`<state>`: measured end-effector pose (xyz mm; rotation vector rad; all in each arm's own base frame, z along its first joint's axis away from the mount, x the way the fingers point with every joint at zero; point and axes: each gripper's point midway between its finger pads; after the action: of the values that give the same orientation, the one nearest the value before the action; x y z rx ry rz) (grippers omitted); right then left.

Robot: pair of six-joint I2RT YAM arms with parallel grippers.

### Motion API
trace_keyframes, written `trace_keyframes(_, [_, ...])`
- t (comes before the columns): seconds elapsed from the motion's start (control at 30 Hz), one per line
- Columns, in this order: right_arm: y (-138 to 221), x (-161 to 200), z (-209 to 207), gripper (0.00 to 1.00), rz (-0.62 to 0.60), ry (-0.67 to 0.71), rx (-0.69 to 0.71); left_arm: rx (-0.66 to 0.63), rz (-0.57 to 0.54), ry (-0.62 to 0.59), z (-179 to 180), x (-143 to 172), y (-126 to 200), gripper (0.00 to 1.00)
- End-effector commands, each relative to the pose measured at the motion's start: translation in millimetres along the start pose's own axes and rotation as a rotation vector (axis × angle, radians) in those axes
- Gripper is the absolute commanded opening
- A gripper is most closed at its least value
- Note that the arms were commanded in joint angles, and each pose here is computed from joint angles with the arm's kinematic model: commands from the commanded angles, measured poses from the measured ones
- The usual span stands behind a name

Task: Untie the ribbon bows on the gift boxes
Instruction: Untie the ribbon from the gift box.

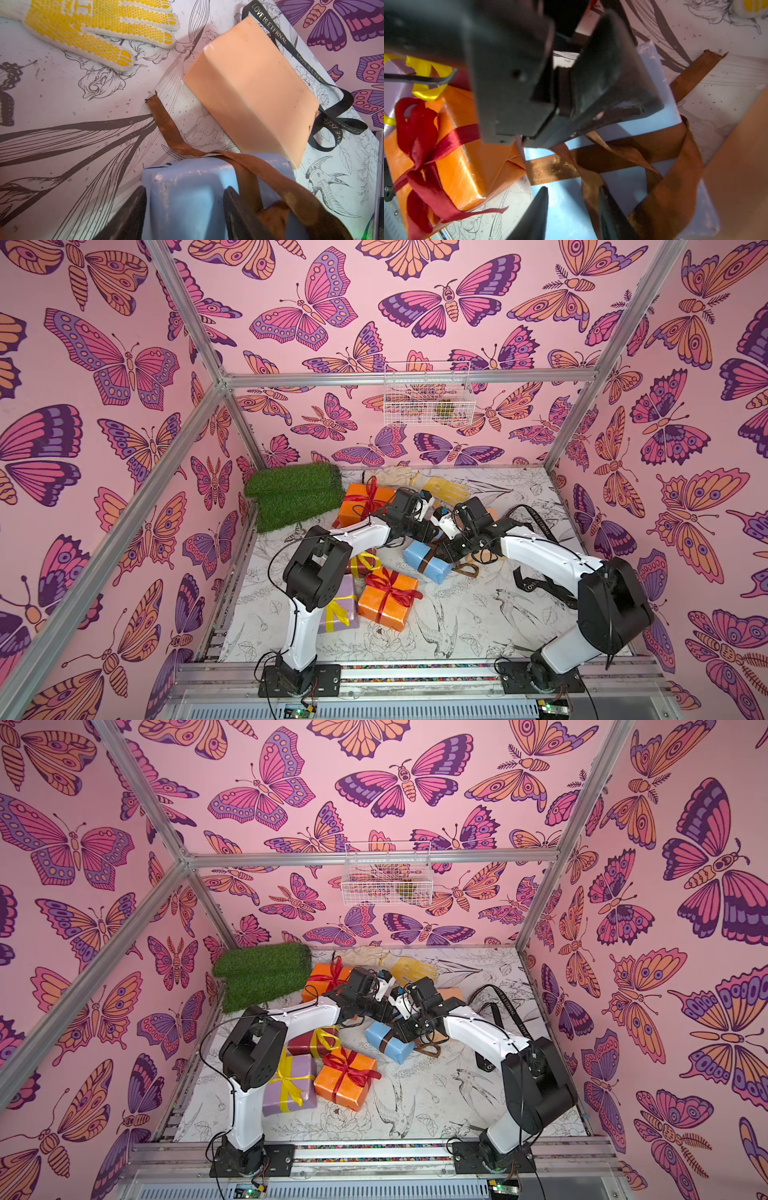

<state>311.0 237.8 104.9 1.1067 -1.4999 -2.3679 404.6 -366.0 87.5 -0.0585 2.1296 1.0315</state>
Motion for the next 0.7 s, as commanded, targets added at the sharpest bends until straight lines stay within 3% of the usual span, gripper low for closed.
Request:
trace_keyframes(0.0, [1.4, -4.7, -1.2, 0.42, -0.005, 0.024, 0.017, -0.029, 0.093, 0.025, 13.1, 32.4, -5.5, 0.61])
trace_keyframes(0.2, [6.5, -6.7, -9.1, 0.47, -0.015, 0.039, 0.072, -0.025, 0.093, 0.024, 12.8, 32.3, -6.7, 0.61])
trace_keyframes(0.67, [8.9, 0.4, -14.8, 0.42, 0.001, 0.047, 0.108, -0.027, 0.093, 0.025, 12.7, 32.3, -5.8, 0.61])
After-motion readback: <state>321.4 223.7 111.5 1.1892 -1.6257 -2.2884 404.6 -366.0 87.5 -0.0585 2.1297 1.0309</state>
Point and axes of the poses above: each gripper's point midway between its finger pads, its own y axis back along the fingers, its own z axis along the line the jaws close on, x = y × z, and after that the axes turned 3 degrees about y, right-handed
